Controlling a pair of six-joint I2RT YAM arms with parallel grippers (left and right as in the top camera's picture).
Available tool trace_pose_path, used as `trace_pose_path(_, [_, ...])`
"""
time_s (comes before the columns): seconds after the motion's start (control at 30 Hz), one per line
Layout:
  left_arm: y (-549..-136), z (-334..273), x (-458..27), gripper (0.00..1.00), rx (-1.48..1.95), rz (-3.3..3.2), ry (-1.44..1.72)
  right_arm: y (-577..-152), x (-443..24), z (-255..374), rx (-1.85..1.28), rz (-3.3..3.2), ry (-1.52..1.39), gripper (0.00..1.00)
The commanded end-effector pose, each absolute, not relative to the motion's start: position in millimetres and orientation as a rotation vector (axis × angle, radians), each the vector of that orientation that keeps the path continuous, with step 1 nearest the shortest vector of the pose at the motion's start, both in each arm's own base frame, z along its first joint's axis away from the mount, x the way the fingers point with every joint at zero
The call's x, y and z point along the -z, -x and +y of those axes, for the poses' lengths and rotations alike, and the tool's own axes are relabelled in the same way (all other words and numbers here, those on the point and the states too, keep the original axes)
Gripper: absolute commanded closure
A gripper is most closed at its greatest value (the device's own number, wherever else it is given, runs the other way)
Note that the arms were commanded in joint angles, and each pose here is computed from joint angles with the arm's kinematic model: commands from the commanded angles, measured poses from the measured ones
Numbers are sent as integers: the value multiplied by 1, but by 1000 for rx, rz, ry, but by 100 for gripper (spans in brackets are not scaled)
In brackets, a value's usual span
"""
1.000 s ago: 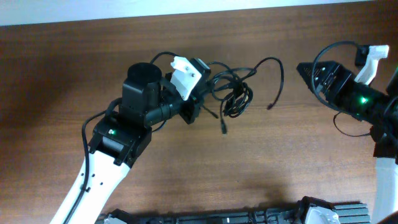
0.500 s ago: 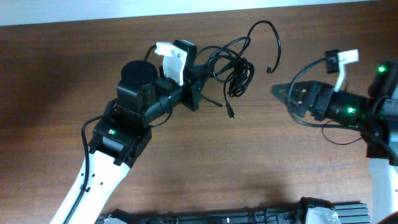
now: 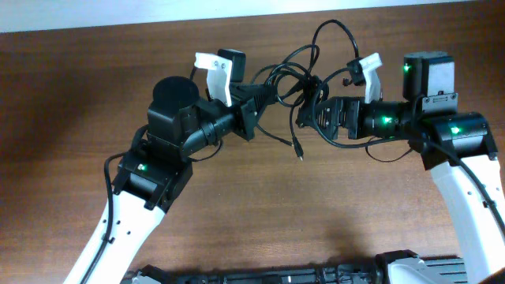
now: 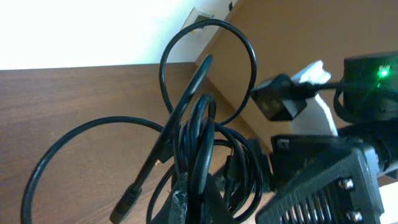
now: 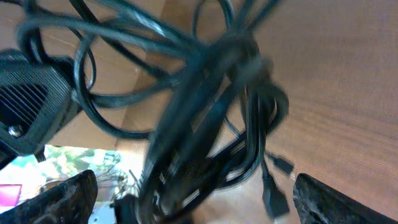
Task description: Untangle cables
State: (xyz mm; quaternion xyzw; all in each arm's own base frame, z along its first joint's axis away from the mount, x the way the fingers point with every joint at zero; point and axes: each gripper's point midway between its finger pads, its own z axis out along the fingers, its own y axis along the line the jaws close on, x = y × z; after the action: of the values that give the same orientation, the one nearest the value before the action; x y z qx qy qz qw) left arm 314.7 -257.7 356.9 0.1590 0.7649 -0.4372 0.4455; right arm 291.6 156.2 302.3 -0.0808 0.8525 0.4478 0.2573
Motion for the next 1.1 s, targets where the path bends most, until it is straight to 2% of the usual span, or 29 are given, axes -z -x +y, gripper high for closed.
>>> trace_pose_path(0.0, [-309,-260,-364,100,1168,1901,-350,-302,-303,152,-1122,2294,224,13])
trace_pose_path(0.03, [-309,-261,-364,100,1172,1902,-349,-306,-299,146,-1070,2307,201,35])
trace_pose_path(0.07, [-309,-261,-364,100,1173,1901,-350,-308,-297,145,-1051,2311,193,47])
trace_pose_path(0.13, [-305,-263,-366,100,1198,1895,-368,-310,-296,142,-1027,2314,187,59])
trace_pose_path(0.17, [-304,-264,-366,100,1210,1901,-359,-311,-295,140,-1008,2318,179,71])
trace_pose_path(0.27, [-300,-268,-365,100,1224,1909,-374,-311,-295,140,-1007,2318,178,96])
trace_pose_path(0.47, [-302,-266,-361,100,1205,1925,-351,-309,-296,140,-1006,2316,180,96])
trace_pose_path(0.57, [-338,-219,-321,100,826,2055,-84,-303,-306,139,-989,2278,212,96])
trace_pose_path(0.6, [-346,-199,-308,97,688,2090,3,-300,-310,139,-981,2262,228,96])
trace_pose_path(0.63, [-349,-189,-301,89,618,2107,42,-296,-316,139,-976,2241,237,96])
trace_pose_path(0.67, [-349,-186,-299,73,599,2114,51,-292,-322,138,-968,2222,244,96])
trace_pose_path(0.7, [-349,-187,-299,21,600,2114,51,-289,-327,138,-964,2206,251,96])
trace_pose_path(0.73, [-349,-186,-299,1,600,2115,51,-286,-331,138,-961,2191,257,96])
trace_pose_path(0.93, [-349,-187,-299,1,600,2113,50,-263,-318,136,-906,2237,386,96])
trace_pose_path(1.07, [-348,-188,-299,1,603,2114,26,-263,-317,136,-889,2226,425,96])
